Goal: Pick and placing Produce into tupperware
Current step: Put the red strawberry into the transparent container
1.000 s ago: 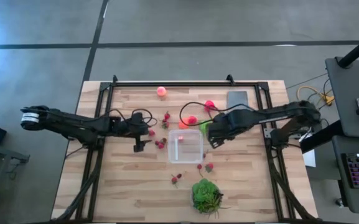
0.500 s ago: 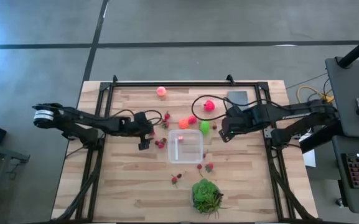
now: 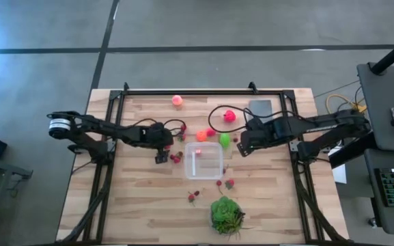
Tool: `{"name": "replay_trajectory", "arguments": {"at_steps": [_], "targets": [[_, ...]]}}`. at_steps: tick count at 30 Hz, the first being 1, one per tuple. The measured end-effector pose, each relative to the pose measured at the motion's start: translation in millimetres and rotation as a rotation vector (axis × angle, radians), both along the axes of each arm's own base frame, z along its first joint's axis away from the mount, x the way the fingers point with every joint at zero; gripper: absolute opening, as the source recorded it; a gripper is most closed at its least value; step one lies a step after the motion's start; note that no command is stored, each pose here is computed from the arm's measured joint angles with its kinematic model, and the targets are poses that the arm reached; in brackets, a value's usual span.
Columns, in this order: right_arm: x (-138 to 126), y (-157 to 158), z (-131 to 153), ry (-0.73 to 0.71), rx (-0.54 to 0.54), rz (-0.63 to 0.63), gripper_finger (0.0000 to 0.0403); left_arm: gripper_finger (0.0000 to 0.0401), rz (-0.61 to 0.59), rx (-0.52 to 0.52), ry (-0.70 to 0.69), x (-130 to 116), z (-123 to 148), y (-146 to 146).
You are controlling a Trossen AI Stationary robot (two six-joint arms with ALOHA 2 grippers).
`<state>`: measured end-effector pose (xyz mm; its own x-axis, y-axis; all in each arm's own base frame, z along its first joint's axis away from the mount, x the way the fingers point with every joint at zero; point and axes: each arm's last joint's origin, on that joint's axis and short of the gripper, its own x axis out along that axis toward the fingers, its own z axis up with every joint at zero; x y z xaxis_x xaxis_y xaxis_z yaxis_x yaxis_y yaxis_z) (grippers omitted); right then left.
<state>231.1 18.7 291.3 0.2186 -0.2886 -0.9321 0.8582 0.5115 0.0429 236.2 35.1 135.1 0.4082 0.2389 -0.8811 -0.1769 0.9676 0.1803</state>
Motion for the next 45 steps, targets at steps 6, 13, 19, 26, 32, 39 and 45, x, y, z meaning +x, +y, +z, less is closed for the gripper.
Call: {"name": "replay_trajectory", "arguments": {"at_steps": [6, 13, 19, 26, 32, 39, 45], "targets": [[8, 1, -7, 0.022, -0.004, 0.01, 0.0265, 0.0218, -0.012, -0.02, 0.006, -6, 5, -1], [14, 0, -13, 0.044, -0.01, 0.039, 0.0265, 0.0161, -0.026, -0.049, 0.004, -6, 5, -2], [15, -4, -12, 0.026, -0.006, 0.012, 0.0265, 0.0148, -0.026, -0.053, 0.004, -5, 4, -2], [15, -5, -13, 0.029, -0.006, 0.01, 0.0265, 0.0148, 0.002, -0.052, -0.048, -1, 6, 1], [15, -5, -13, 0.03, 0.002, 0.007, 0.0265, 0.0167, 0.107, -0.094, -0.09, 2, 9, 3], [14, -5, -14, 0.034, 0.002, 0.007, 0.0265, 0.022, 0.117, -0.079, -0.093, 2, 9, 4], [14, -5, -15, 0.035, 0.001, 0.007, 0.0265, 0.0249, 0.122, -0.059, -0.151, 7, 12, 5]]}}
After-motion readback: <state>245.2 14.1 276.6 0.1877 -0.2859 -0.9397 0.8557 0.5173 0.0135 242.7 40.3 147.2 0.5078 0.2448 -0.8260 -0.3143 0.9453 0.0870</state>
